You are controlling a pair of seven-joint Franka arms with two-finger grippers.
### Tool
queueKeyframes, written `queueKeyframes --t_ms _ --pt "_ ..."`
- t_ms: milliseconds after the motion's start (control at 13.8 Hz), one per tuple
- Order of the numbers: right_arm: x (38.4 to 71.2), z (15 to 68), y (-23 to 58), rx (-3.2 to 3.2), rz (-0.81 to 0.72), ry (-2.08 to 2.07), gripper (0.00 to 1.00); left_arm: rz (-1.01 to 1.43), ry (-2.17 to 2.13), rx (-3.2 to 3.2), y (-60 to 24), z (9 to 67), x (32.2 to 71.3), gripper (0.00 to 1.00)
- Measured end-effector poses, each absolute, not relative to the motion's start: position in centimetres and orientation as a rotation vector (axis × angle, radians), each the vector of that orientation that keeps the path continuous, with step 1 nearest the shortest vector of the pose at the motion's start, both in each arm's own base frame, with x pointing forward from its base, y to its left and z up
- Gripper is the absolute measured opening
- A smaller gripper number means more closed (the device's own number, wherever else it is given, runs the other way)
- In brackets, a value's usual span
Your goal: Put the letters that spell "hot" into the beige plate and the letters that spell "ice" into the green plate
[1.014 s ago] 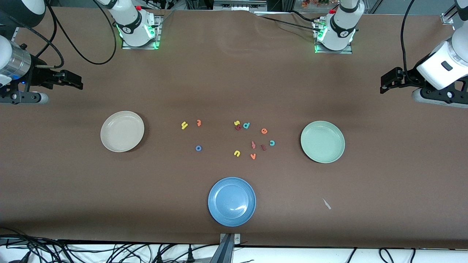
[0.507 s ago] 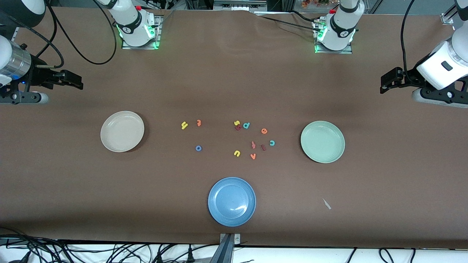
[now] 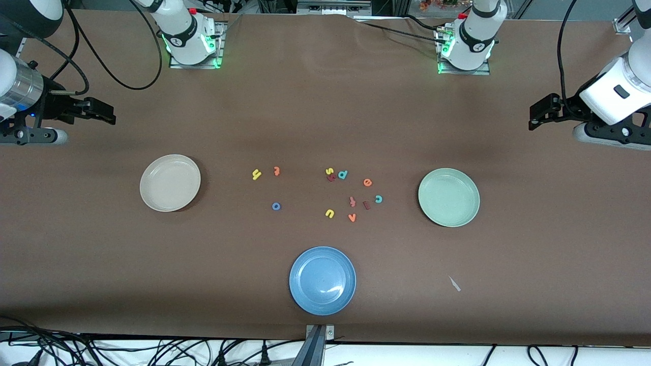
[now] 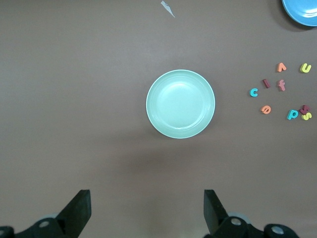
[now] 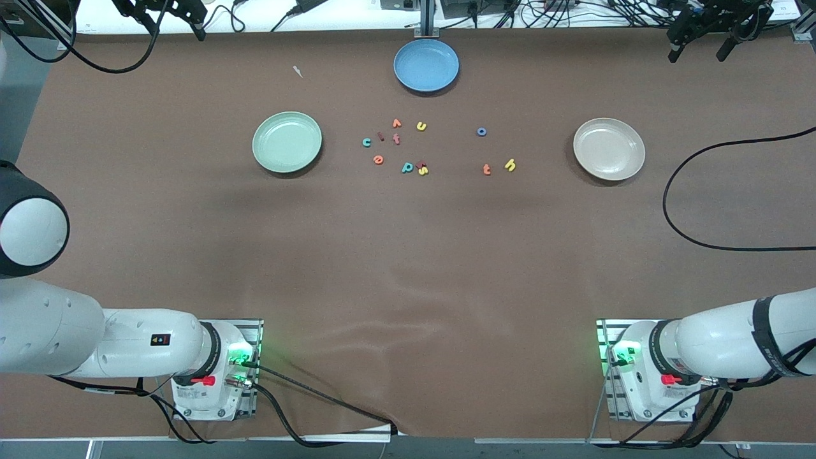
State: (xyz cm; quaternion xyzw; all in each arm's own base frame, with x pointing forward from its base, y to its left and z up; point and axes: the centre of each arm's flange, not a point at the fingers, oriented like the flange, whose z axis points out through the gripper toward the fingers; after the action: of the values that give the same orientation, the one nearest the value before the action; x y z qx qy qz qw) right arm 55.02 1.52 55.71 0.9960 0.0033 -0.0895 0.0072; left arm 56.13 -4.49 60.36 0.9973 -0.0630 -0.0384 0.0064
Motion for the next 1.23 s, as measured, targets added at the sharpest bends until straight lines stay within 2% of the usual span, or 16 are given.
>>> queueKeyframes --t_ms 1231 --pt "55.0 55.7 1.5 3.115 -0.28 0.008 1.0 -0.12 -0.158 3.122 -3.1 60.4 56.2 1.0"
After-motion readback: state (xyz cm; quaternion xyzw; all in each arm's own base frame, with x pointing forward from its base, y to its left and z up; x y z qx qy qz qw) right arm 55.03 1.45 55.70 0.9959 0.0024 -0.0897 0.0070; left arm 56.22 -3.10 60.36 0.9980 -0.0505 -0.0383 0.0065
